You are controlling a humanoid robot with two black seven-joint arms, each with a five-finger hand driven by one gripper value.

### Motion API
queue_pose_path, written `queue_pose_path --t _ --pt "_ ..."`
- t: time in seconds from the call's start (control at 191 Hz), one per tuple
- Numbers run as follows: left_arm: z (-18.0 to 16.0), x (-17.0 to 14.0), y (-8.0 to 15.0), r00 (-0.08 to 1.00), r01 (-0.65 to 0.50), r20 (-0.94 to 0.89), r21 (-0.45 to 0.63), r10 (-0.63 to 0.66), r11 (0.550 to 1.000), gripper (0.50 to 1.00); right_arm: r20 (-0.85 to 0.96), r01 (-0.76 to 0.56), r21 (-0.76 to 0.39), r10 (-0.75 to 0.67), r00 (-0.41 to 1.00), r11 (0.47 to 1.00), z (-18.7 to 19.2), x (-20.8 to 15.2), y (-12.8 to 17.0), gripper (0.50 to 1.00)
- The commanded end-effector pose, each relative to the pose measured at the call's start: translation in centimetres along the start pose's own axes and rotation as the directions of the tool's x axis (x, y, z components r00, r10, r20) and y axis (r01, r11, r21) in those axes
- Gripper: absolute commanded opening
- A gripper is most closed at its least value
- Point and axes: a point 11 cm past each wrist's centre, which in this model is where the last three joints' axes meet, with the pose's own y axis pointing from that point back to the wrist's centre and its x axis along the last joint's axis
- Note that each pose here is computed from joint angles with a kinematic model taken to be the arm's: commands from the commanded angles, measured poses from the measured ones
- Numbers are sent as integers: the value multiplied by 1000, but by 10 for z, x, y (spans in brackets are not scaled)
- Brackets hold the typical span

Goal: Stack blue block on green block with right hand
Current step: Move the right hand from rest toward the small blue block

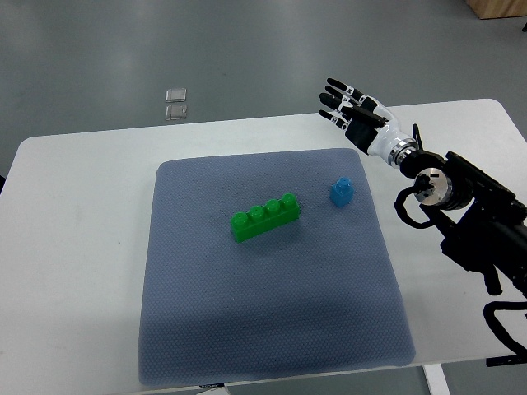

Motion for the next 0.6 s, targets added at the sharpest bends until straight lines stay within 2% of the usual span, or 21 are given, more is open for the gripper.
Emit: queue_pose_path --t 0.0,0.33,0.424,0.503,0.597 --pt "0 0 0 1000 0 0 0 0 1000 1000 0 -1 0 1 1000 1000 0 0 0 921" --pt "0 0 0 1000 0 0 0 0 1000 1000 -10 12 -1 -12 1000 1000 -3 -1 -1 921" --pt "0 0 0 1000 0 -1 0 0 1000 1000 -65 96 -17 -97 993 995 -14 -9 -1 921" --pt "1 -1 0 1000 2 -1 -2 -2 1000 1000 -172 131 -52 -138 975 990 -27 -11 -1 921" --pt "0 -2 0 1000 5 0 0 -5 1000 1000 -436 159 -201 -234 869 966 -36 -12 2 921"
